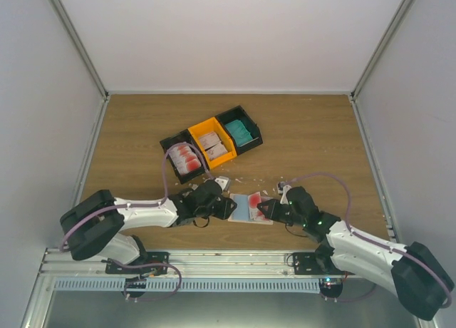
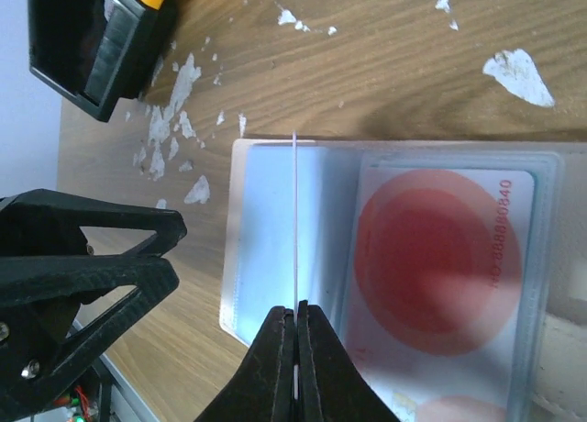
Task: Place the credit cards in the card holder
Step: Insert the credit card into the card holder.
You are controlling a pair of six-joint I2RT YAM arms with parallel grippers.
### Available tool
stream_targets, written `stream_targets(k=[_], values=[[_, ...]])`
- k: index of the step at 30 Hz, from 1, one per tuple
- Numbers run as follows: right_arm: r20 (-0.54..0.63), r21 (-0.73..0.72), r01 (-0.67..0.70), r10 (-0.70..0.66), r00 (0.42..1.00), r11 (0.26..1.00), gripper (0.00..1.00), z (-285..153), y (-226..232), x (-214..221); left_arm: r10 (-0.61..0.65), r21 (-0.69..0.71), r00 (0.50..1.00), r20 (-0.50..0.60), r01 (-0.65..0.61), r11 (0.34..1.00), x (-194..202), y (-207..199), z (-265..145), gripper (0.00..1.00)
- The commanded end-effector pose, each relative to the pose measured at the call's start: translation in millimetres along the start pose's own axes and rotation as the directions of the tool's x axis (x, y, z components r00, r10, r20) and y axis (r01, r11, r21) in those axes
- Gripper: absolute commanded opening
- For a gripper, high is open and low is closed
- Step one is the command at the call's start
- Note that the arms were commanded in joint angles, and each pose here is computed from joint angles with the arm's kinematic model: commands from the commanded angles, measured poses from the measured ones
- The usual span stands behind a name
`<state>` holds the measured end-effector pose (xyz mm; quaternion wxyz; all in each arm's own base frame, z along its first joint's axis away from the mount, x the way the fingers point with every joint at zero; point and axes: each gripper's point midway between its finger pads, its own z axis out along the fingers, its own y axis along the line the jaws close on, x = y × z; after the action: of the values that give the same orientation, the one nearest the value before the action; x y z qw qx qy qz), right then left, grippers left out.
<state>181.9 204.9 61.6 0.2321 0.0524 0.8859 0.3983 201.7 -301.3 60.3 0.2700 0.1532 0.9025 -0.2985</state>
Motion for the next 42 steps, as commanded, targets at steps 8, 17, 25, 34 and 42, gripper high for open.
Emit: stream_targets(k=[8, 17, 25, 34, 42], values=[[0.030, 0.003, -0.034, 0.034, 0.999, 0.999, 0.01, 2.5, -11.4, 1.4, -0.078, -0.062, 0.992, -0.102, 0.072, 0.995, 24.7, 7.2, 16.1, 0.36], [0.027, 0.027, -0.044, 0.043, 0.999, 0.999, 0.01, 5.2, -18.5, 3.3, -0.075, -0.033, 0.986, -0.148, 0.071, 0.997, 44.2, -4.0, 21.0, 0.22], [0.010, 0.048, -0.076, 0.076, 0.997, 0.996, 0.01, 7.3, -29.1, 11.2, -0.062, -0.045, 0.986, -0.156, 0.055, 0.997, 48.5, -3.5, 23.9, 0.19], [0.066, 0.111, -0.080, 0.073, 0.995, 0.991, 0.02, 1.2, -39.2, 2.8, -0.092, -0.078, 0.983, -0.157, 0.081, 0.994, 54.0, 4.7, 22.0, 0.17], [0.134, 0.095, -0.029, 0.016, 0.991, 0.995, 0.04, -8.3, -32.2, -10.4, -0.104, -0.094, 0.982, -0.157, 0.090, 0.992, 55.9, 8.5, 21.1, 0.15]])
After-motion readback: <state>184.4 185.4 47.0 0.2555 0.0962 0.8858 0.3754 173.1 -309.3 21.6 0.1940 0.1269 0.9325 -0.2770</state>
